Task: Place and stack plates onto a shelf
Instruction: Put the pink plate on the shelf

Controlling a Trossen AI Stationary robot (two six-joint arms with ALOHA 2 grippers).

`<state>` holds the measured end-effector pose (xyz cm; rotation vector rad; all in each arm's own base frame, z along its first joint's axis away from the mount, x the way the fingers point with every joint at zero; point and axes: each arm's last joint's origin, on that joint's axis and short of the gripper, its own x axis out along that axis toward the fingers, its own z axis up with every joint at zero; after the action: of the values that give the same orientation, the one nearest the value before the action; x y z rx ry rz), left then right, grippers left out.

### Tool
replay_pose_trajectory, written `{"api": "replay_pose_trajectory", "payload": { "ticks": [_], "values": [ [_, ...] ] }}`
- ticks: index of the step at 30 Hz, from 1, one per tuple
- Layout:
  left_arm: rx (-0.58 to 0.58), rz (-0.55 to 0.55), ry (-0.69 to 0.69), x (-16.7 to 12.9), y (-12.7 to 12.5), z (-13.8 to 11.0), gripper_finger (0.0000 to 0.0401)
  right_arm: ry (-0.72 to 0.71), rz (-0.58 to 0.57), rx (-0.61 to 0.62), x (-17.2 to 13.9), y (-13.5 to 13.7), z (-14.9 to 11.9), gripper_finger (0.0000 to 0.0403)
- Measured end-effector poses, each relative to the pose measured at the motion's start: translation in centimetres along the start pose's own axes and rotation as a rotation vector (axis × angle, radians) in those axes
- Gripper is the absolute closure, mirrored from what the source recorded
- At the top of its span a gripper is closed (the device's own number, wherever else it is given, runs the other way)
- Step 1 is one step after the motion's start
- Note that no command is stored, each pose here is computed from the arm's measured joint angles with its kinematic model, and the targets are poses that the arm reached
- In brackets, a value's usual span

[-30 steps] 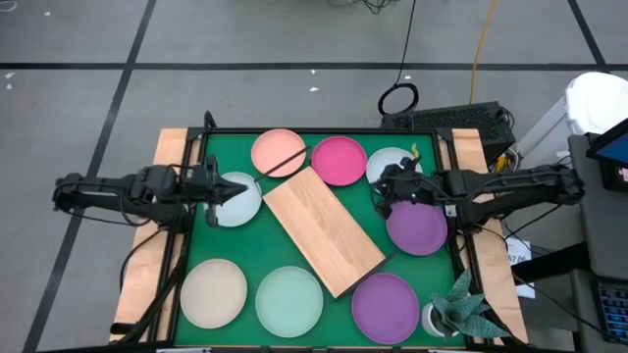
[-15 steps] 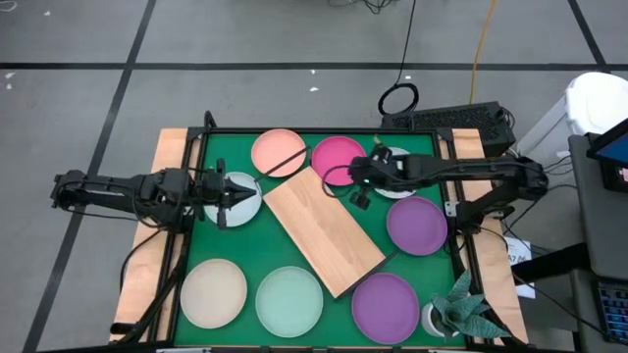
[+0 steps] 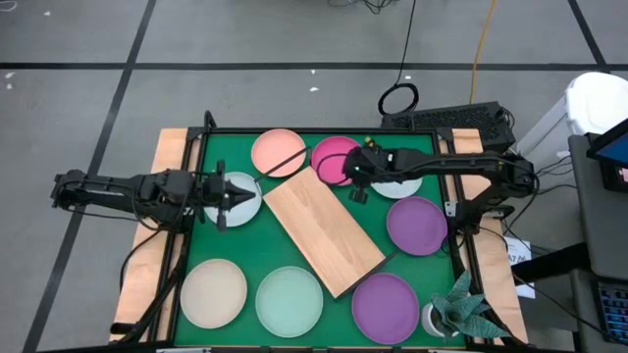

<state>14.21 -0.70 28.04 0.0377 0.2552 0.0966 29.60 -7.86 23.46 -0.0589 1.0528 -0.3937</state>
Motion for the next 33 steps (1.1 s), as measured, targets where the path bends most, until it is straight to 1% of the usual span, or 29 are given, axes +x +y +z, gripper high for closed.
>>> {"api": "replay_pose_trajectory", "payload": {
  "ticks": [1, 3, 5, 8, 9, 11, 14, 19, 21, 23, 25, 28, 33],
  "values": [
    [-0.003, -0.001, 0.011, 0.0, 0.0, -0.1, 0.038, -0.016, 0.02, -0.016, 0.5, 0.1, -0.4, 0.0363],
    [-0.001, -0.001, 0.029, 0.0, 0.0, -0.3, 0.038, -0.034, 0.02, -0.055, 1.6, 0.4, -1.3, 0.0355],
    [-0.005, -0.001, 0.038, 0.0, 0.0, -0.4, 0.038, -0.061, 0.014, -0.065, 2.4, 0.6, -1.9, 0.0347],
    [-0.006, -0.001, 0.034, 0.0, 0.0, -0.3, 0.038, -0.098, -0.049, -0.008, 2.8, 0.3, -2.0, 0.0331],
    [-0.006, -0.001, 0.032, 0.0, 0.0, -0.3, 0.038, -0.093, -0.059, -0.006, 2.8, 0.2, -2.1, 0.0325],
    [-0.007, 0.0, 0.025, 0.0, 0.0, -0.2, 0.038, -0.074, -0.067, -0.054, 2.9, 0.2, -2.3, 0.0309],
    [-0.01, -0.001, 0.011, 0.0, 0.0, -0.1, 0.038, -0.09, -0.07, -0.116, 3.1, 0.3, -2.4, 0.0277],
    [-0.011, -0.001, 0.009, 0.0, 0.0, -0.1, 0.038, -0.123, -0.056, -0.192, 3.8, 0.5, -3.1, 0.0205],
    [-0.017, 0.0, 0.01, 0.0, 0.0, -0.1, 0.038, -0.108, -0.056, -0.228, 4.1, 0.6, -3.6, 0.018],
    [-0.022, 0.0, 0.01, 0.0, 0.0, -0.1, 0.038, -0.083, -0.054, -0.253, 4.4, 0.6, -4.3, 0.0164],
    [-0.018, 0.0, 0.009, 0.0, 0.0, -0.1, 0.038, -0.066, -0.053, -0.268, 4.7, 0.6, -4.8, 0.0156],
    [-0.015, 0.0, 0.008, 0.0, 0.0, -0.1, 0.038, -0.073, -0.06, -0.316, 5.2, 0.6, -5.7, 0.0157],
    [-0.029, 0.001, 0.008, 0.0, 0.0, -0.1, 0.038, -0.154, -0.088, -0.373, 5.8, 0.9, -6.3, 0.0179]
  ]
}}
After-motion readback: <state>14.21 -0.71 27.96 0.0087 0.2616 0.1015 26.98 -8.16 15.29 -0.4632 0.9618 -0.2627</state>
